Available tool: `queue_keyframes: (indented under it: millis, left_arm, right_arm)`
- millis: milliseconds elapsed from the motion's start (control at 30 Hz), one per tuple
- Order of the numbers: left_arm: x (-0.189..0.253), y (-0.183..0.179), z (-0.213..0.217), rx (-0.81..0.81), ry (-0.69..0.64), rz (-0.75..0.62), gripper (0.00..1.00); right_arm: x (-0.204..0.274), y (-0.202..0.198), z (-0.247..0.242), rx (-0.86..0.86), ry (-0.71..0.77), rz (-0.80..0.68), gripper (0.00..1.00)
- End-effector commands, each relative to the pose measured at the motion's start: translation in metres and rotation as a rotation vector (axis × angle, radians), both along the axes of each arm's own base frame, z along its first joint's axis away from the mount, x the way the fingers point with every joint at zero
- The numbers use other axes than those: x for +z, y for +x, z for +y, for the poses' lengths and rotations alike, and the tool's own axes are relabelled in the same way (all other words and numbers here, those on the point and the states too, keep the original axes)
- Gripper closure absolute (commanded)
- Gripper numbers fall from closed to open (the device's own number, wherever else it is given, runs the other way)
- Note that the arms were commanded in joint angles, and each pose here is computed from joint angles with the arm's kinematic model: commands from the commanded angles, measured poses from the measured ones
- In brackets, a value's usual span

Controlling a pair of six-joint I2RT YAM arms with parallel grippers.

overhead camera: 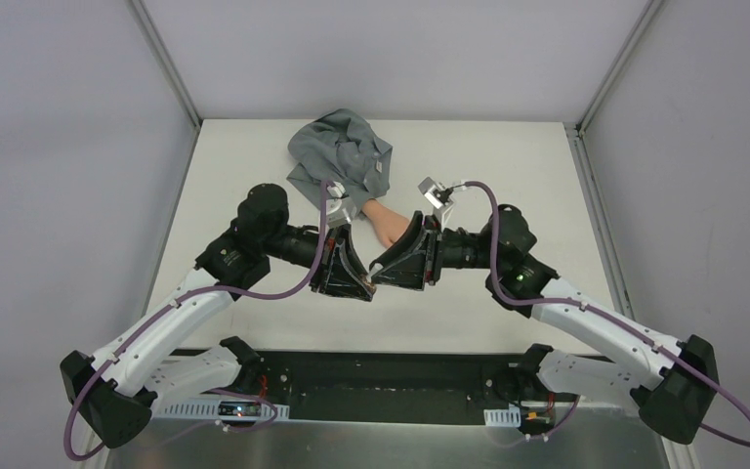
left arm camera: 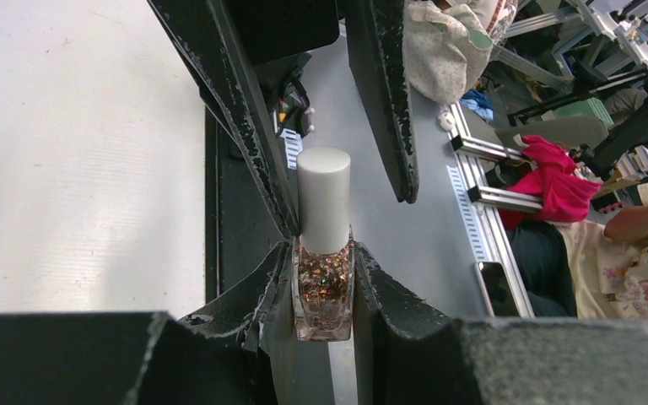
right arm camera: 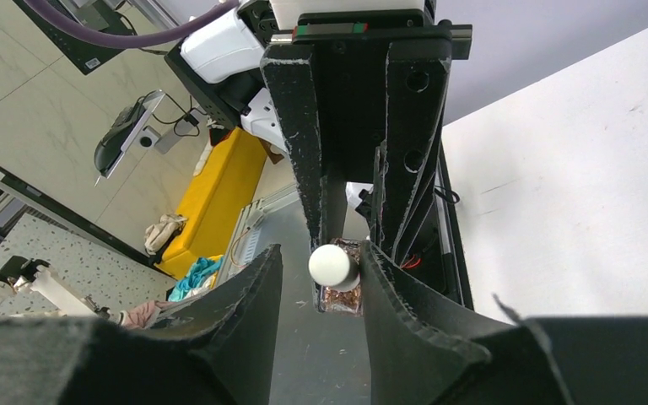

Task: Paint the nails
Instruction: Screw the nail polish bottle.

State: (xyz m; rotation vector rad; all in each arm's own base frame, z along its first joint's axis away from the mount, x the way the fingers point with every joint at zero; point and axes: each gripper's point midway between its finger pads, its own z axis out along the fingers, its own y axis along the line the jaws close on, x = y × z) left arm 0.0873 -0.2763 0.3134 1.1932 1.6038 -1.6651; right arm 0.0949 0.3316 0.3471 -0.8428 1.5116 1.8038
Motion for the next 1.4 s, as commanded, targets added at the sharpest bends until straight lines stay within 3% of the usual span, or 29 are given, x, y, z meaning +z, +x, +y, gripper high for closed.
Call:
queue_keyframes:
  millis: [0,100,267,400,800,1367]
  left_arm:
    - [0.023,-0.007,-0.001,-0.050,-0.065,-0.073,1.00]
    - [0.023,-0.005,-0.001,-0.037,-0.065,-0.077,1.00]
    - [0.023,-0.001,-0.002,-0.003,-0.062,-0.087,1.00]
    - [0.021,0.006,-0.003,0.045,-0.059,-0.100,1.00]
    - [0.017,0.050,0.005,0.325,-0.036,-0.141,1.00]
    - [-0.008,0.107,0.027,0.652,0.075,-0.145,1.00]
  right_arm:
    - [0.026,-0.008,0.000,0.035,0.072,-0.076,0.60]
    - [0.023,-0.007,0.001,0.030,0.062,-0.073,0.67]
    - [0.016,-0.005,0.003,0.010,0.035,-0.065,0.92]
    - [0.004,-0.001,0.004,-0.021,-0.004,-0.044,1.00]
    - [-0.058,0.029,0.011,-0.251,-0.227,0.136,1.00]
    - [-0.103,0.053,0.033,-0.550,-0.505,0.347,1.00]
